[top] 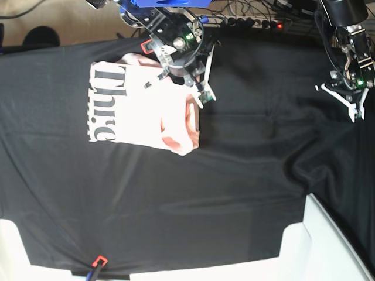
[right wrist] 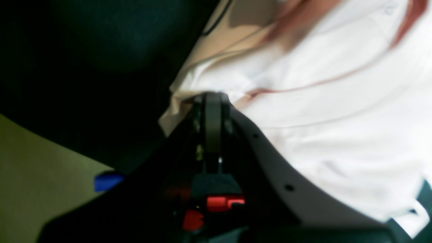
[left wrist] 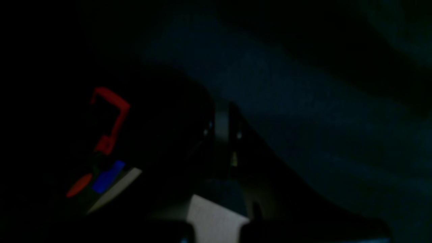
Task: Fold the T-shirt properly
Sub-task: 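Press and adjust the folded bundle with the right gripper, then hold the bundle with the right gripper and move the left gripper toward it, then grasp the shirt edge with the left gripper and pull it out flat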
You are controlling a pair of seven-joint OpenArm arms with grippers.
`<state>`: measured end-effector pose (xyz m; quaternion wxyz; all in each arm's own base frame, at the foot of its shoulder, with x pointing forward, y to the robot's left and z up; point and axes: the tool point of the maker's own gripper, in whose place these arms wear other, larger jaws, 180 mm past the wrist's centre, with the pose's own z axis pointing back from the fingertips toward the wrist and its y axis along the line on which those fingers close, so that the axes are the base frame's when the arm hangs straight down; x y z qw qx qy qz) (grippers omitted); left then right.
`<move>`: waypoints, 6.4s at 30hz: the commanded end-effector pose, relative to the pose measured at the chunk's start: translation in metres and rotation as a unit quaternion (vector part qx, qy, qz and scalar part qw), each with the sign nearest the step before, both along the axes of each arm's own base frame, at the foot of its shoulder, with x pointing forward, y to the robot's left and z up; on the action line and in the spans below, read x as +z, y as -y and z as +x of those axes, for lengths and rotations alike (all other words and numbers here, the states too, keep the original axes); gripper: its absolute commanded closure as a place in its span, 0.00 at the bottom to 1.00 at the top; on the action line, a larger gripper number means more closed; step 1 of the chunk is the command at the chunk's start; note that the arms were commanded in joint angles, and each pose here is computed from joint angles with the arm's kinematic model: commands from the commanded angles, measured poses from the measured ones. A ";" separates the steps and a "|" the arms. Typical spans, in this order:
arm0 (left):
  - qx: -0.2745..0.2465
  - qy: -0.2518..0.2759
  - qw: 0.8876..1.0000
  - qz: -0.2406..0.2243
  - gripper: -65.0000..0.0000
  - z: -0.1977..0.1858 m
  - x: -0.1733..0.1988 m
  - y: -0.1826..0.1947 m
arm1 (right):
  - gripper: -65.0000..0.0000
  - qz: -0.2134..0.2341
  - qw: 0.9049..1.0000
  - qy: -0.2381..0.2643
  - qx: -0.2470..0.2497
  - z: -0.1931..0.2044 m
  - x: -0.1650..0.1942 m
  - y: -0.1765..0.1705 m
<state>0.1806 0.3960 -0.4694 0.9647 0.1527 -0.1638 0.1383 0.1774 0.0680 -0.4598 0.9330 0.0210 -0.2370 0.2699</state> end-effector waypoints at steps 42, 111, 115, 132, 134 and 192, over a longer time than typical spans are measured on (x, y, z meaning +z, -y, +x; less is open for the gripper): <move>-0.068 0.006 0.997 -0.021 1.00 0.016 -0.001 0.026 | 1.00 0.019 0.993 0.115 0.031 0.076 0.048 -0.029; -0.259 0.078 0.858 -0.438 0.13 0.048 0.015 0.257 | 1.00 -0.030 0.968 0.177 -0.176 0.096 0.055 0.163; -0.285 0.071 0.850 -0.436 0.27 0.055 0.027 0.269 | 1.00 -0.041 0.970 0.161 -0.175 0.091 0.042 0.167; -0.289 0.081 0.834 -0.464 0.28 0.067 0.031 0.299 | 1.00 -0.043 0.972 0.151 -0.176 0.086 0.036 0.167; -0.289 0.085 0.828 -0.473 0.28 0.068 0.032 0.310 | 1.00 -0.038 0.973 0.144 -0.179 0.081 0.034 0.162; -0.396 0.036 0.821 -0.411 1.00 0.172 0.047 0.373 | 1.00 -0.052 0.946 0.167 -0.273 0.073 0.056 0.225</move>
